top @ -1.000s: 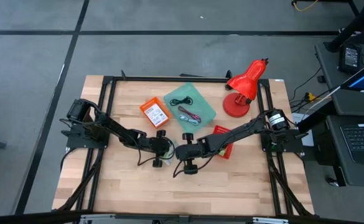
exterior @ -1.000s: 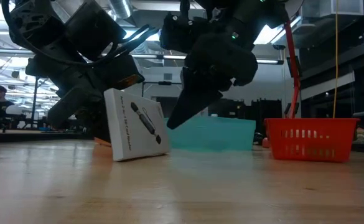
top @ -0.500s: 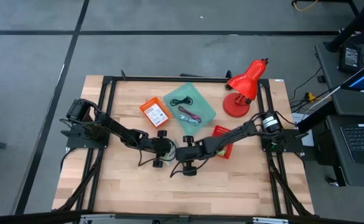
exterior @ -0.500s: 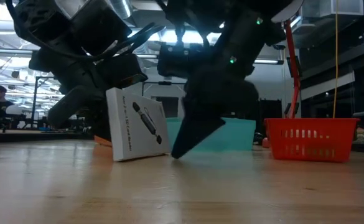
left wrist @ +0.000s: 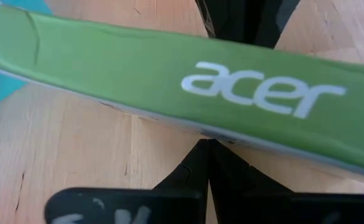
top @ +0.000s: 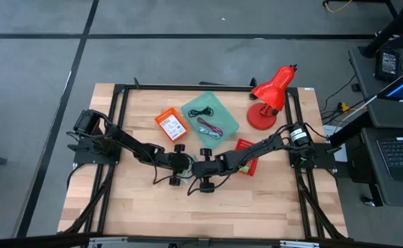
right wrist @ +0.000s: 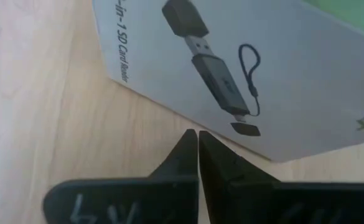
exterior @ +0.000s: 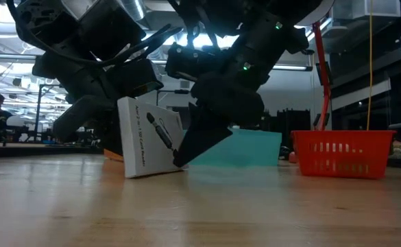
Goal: Pick and place items into bin
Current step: Put the white card reader box into the orange bin
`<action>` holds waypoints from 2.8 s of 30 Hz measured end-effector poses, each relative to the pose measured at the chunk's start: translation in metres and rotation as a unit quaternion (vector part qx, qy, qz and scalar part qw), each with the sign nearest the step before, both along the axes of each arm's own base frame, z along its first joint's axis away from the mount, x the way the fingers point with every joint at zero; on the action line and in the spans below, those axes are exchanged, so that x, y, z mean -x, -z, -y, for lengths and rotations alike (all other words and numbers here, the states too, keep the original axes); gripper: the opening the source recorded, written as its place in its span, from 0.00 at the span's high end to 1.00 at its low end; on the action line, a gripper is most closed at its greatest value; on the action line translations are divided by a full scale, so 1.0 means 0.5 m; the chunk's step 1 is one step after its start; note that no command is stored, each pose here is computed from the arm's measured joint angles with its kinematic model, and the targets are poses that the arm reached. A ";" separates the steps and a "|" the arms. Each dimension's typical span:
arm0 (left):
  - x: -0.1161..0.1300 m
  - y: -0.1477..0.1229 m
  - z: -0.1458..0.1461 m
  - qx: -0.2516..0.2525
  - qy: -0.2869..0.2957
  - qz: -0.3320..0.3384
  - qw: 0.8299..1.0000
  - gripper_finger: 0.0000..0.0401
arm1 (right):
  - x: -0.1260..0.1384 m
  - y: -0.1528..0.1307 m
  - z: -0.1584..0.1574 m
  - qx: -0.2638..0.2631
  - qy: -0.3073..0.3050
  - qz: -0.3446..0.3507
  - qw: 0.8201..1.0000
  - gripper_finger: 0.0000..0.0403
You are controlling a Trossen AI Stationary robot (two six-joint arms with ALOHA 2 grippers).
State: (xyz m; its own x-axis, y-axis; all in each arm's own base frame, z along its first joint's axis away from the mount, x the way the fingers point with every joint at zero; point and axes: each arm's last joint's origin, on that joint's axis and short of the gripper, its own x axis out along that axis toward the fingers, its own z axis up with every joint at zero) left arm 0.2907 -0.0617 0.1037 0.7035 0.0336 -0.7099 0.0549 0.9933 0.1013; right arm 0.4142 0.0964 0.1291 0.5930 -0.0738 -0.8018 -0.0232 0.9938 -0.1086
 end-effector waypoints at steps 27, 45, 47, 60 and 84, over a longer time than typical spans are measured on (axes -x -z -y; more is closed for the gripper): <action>0.000 0.000 0.000 -0.004 0.008 -0.002 1.000 0.99 | 0.049 -0.158 0.053 0.095 -0.012 0.019 0.995 1.00; 0.002 0.000 0.008 -0.026 0.030 -0.003 0.999 0.99 | 0.039 -0.155 0.120 0.017 -0.056 0.004 0.998 0.58; 0.002 0.000 0.008 -0.026 0.030 -0.003 0.999 0.99 | 0.038 -0.155 0.123 -0.002 -0.074 0.005 0.997 0.52; 0.002 0.000 0.008 -0.025 0.031 -0.003 0.999 0.99 | 0.022 -0.160 0.176 -0.021 -0.108 0.042 0.993 0.35; 0.000 -0.002 0.009 -0.026 0.039 -0.003 0.999 0.99 | -0.002 -0.105 0.213 -0.073 -0.165 0.046 0.983 0.35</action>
State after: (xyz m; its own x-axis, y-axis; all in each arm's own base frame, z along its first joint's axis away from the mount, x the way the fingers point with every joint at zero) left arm 0.2907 -0.0664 0.1045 0.7007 0.0164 -0.7132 0.1327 0.9793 0.1529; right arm 0.4153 -0.0099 0.1816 0.6358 0.2454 -0.7318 -0.3430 0.9392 0.0169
